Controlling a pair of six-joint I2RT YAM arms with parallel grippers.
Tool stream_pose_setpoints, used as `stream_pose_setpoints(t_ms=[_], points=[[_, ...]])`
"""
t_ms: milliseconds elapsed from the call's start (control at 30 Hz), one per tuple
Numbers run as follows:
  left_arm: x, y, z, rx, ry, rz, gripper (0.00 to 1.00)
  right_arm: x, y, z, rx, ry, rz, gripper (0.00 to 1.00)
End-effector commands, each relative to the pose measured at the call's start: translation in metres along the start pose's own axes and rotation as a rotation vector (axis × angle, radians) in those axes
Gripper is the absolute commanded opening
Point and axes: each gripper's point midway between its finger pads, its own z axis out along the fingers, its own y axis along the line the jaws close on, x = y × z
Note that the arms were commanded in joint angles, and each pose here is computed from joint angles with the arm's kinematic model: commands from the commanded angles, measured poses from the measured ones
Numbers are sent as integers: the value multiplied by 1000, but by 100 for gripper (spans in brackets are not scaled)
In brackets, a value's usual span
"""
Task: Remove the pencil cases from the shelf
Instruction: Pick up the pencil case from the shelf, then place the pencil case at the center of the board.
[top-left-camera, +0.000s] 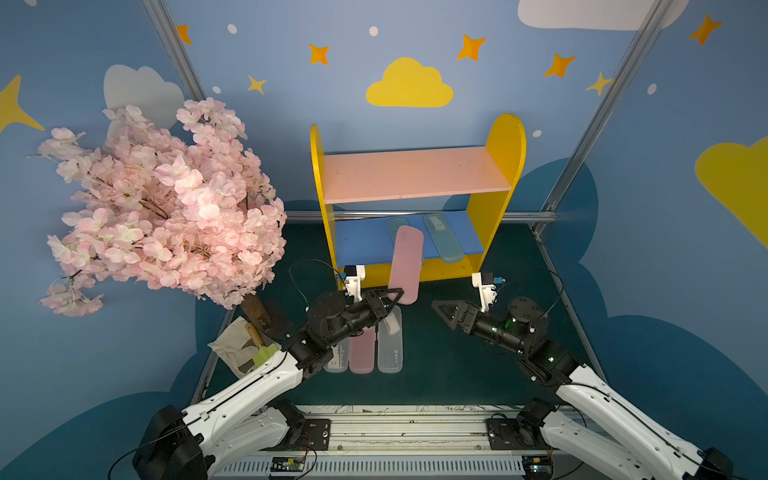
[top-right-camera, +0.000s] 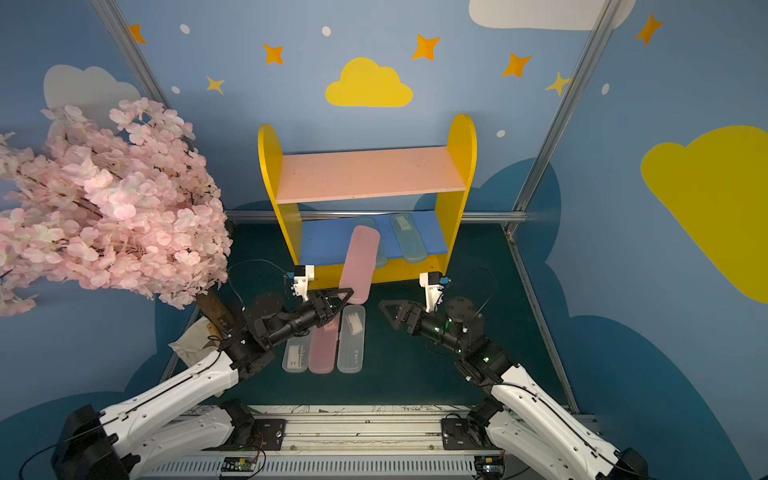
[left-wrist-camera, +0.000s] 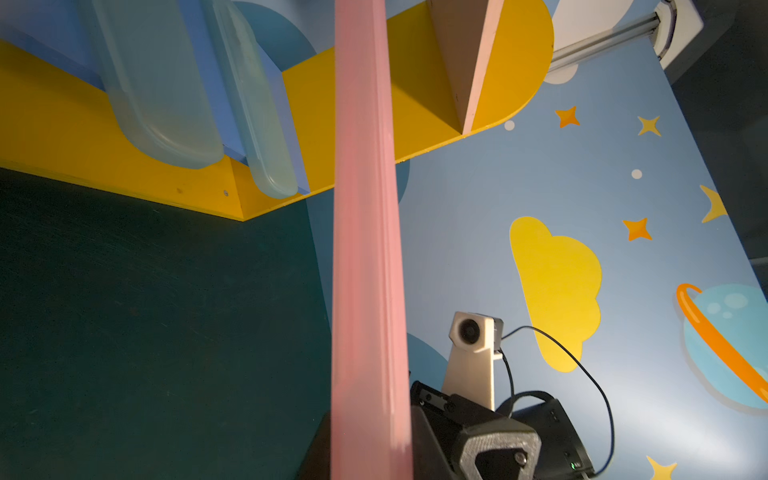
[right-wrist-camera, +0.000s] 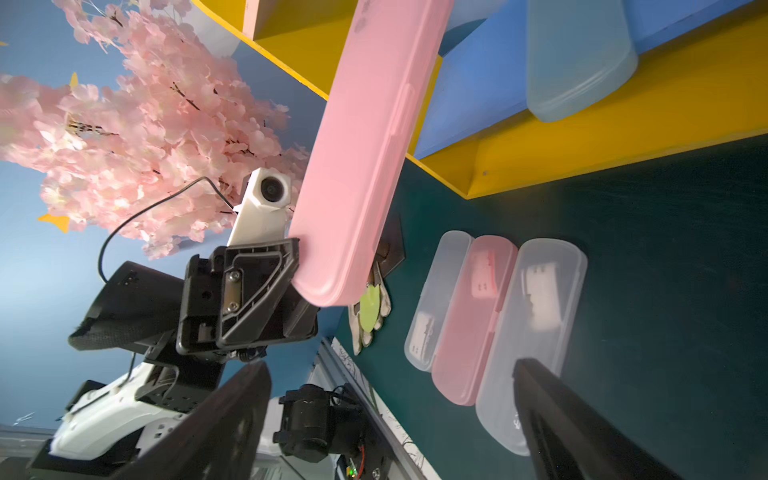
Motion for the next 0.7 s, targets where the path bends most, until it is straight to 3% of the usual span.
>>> stream_pose_setpoints(t_ms=[0, 200, 667], points=[[9, -25, -6, 98, 26, 13, 3, -14, 36, 0, -148, -5, 18, 93], [22, -24, -7, 126, 59, -55, 3, -34, 49, 2, -200, -45, 56, 91], [38, -54, -19, 227, 117, -50, 3, -52, 40, 20, -194, -33, 194, 79]])
